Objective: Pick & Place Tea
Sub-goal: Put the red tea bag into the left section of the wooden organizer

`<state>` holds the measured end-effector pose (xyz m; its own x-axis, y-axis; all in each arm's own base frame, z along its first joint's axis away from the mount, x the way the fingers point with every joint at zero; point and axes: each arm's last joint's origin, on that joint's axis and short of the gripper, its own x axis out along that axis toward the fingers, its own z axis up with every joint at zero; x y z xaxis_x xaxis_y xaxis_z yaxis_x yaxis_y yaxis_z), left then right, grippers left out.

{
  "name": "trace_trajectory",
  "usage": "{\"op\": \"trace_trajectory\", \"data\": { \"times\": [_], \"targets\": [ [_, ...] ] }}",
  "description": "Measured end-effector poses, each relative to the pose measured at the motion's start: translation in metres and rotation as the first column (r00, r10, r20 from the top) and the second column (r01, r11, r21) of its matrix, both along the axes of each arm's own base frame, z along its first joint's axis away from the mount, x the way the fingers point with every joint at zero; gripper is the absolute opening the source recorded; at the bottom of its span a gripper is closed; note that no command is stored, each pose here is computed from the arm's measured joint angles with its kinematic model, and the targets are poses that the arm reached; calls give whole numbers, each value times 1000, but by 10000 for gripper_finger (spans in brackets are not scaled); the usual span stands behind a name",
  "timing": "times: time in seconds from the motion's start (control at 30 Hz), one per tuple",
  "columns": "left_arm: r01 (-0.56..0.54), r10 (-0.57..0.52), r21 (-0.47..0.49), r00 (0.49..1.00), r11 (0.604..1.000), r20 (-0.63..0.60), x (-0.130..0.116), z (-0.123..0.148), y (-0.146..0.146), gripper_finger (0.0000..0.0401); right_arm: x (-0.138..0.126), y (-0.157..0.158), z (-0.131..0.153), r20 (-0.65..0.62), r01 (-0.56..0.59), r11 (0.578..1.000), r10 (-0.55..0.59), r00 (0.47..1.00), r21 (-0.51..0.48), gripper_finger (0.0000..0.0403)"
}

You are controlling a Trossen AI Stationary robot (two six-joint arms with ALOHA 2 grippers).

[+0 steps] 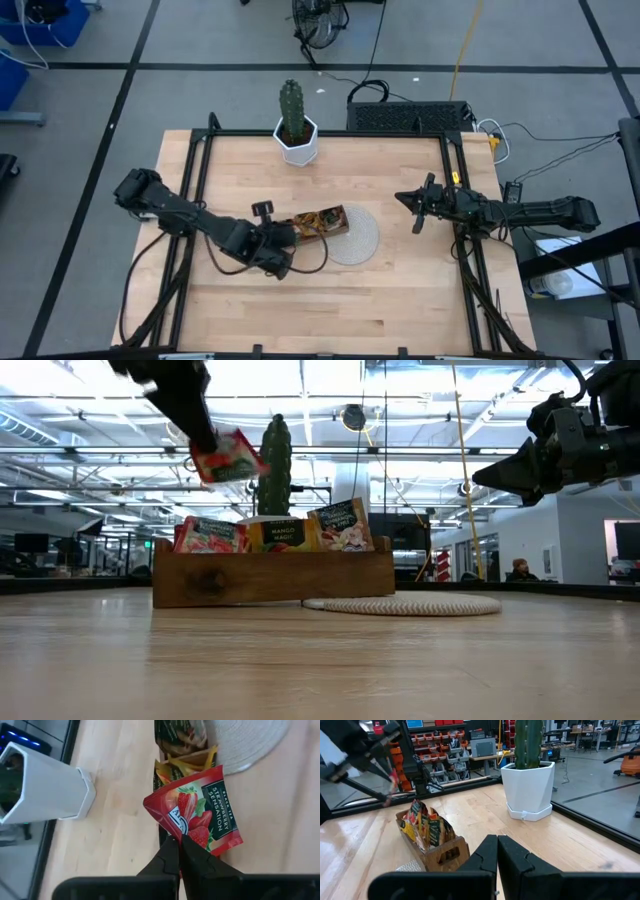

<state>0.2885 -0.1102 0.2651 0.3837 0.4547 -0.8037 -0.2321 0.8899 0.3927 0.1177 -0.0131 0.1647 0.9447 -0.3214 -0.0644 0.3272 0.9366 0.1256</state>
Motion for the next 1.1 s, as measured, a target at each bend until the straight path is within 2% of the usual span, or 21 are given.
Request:
{"op": "trace_trajectory", "data": {
  "times": [0.33,0.5,0.73,1.1],
  "targets": [
    [76,-43,130,970,989,-238,15,-44,0,3,0,0,0,0,0,1000,0,1000,0,0],
    [62,-5,170,947,984,-321,14,-52,0,2,0,0,0,0,0,1000,0,1000,0,0],
    [3,57,182,946,983,-320,11,-53,1,2,0,0,0,0,0,1000,0,1000,0,0],
    [0,37,121,953,993,-300,15,-58,-6,2,0,0,0,0,0,1000,0,1000,0,0]
  ]
}}
